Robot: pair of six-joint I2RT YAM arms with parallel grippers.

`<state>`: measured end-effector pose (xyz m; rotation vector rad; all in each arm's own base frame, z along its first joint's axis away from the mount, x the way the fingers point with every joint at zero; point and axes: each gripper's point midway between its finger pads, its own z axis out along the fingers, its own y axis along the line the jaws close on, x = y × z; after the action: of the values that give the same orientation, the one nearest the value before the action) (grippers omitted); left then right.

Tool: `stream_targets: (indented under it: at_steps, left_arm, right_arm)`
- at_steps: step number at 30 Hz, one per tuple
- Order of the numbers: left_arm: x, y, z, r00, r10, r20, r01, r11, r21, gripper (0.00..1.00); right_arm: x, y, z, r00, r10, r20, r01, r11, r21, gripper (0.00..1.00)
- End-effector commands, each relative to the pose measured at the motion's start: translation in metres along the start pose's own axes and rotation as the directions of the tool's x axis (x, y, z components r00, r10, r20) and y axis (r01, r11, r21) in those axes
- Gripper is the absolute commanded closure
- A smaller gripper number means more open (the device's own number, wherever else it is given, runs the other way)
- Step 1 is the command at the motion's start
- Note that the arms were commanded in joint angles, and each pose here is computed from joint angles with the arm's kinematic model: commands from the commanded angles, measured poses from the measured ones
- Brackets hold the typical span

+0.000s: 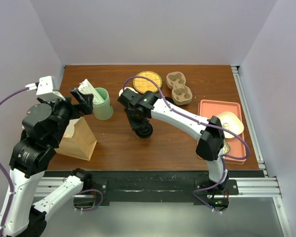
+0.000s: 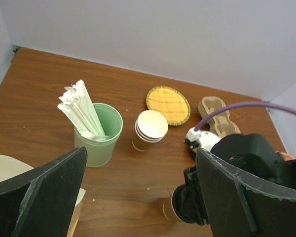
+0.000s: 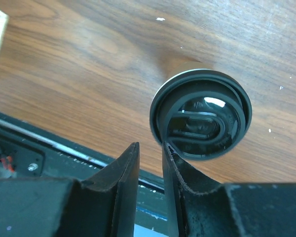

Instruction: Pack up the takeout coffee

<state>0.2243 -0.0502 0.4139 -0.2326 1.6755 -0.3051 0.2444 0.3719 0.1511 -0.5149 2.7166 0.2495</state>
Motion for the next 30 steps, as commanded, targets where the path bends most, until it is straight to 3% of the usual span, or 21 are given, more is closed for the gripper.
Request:
stream_targets:
  at_steps: [1, 3, 5, 7, 8, 10, 12, 16, 22, 27, 30]
  left_arm:
    - [0.019, -0.021, 0.017, 0.997, 0.028, -0.077, -0.020, 0.996, 0.091, 0.06]
    - [0.037, -0.024, 0.027, 0.987, 0.044, -0.154, -0.030, 0.995, 0.093, 0.09]
    - [0.059, -0.030, 0.031, 0.965, 0.065, -0.253, -0.035, 0.992, 0.120, 0.12]
    - [0.088, -0.043, 0.042, 0.923, 0.092, -0.374, -0.029, 0.985, 0.171, 0.17]
    - [0.101, -0.046, 0.044, 0.900, 0.104, -0.423, -0.025, 0.982, 0.189, 0.22]
    - [0.132, -0.057, 0.051, 0.839, 0.122, -0.531, 0.009, 0.972, 0.237, 0.28]
    - [0.156, -0.062, 0.057, 0.789, 0.116, -0.603, 0.044, 0.969, 0.244, 0.31]
    - [0.182, -0.082, 0.060, 0.741, 0.105, -0.663, 0.151, 0.936, 0.317, 0.34]
    - [0.229, -0.086, 0.056, 0.655, 0.070, -0.752, 0.264, 0.912, 0.314, 0.44]
    - [0.260, -0.076, 0.056, 0.601, 0.059, -0.797, 0.274, 0.922, 0.275, 0.48]
    - [0.268, -0.074, 0.060, 0.599, 0.059, -0.799, 0.271, 0.923, 0.272, 0.51]
  right_arm:
    - [-0.031, -0.003, -0.065, 0.988, 0.026, 0.154, -0.004, 0.990, -0.142, 0.69]
    - [-0.033, -0.018, -0.057, 0.987, 0.047, 0.157, -0.020, 0.985, -0.170, 0.64]
    - [-0.039, -0.017, -0.071, 0.981, 0.073, 0.179, -0.017, 0.955, -0.296, 0.59]
    - [-0.032, -0.037, -0.062, 0.984, 0.109, 0.141, -0.054, 0.935, -0.351, 0.55]
    - [-0.039, -0.039, -0.072, 0.976, 0.120, 0.182, -0.040, 0.920, -0.390, 0.51]
    - [-0.030, -0.055, -0.060, 0.982, 0.116, 0.148, -0.044, 0.907, -0.419, 0.37]
    - [-0.025, -0.071, -0.049, 0.984, 0.124, 0.125, -0.062, 0.911, -0.409, 0.35]
    - [-0.019, -0.078, -0.033, 0.991, 0.098, 0.092, -0.044, 0.885, -0.463, 0.33]
    - [-0.012, -0.073, -0.012, 0.997, 0.066, 0.032, -0.038, 0.842, -0.539, 0.28]
    - [-0.006, -0.072, 0.006, 0.998, 0.061, -0.012, -0.057, 0.840, -0.540, 0.30]
    - [-0.006, -0.072, 0.012, 0.998, 0.063, -0.020, -0.064, 0.840, -0.539, 0.33]
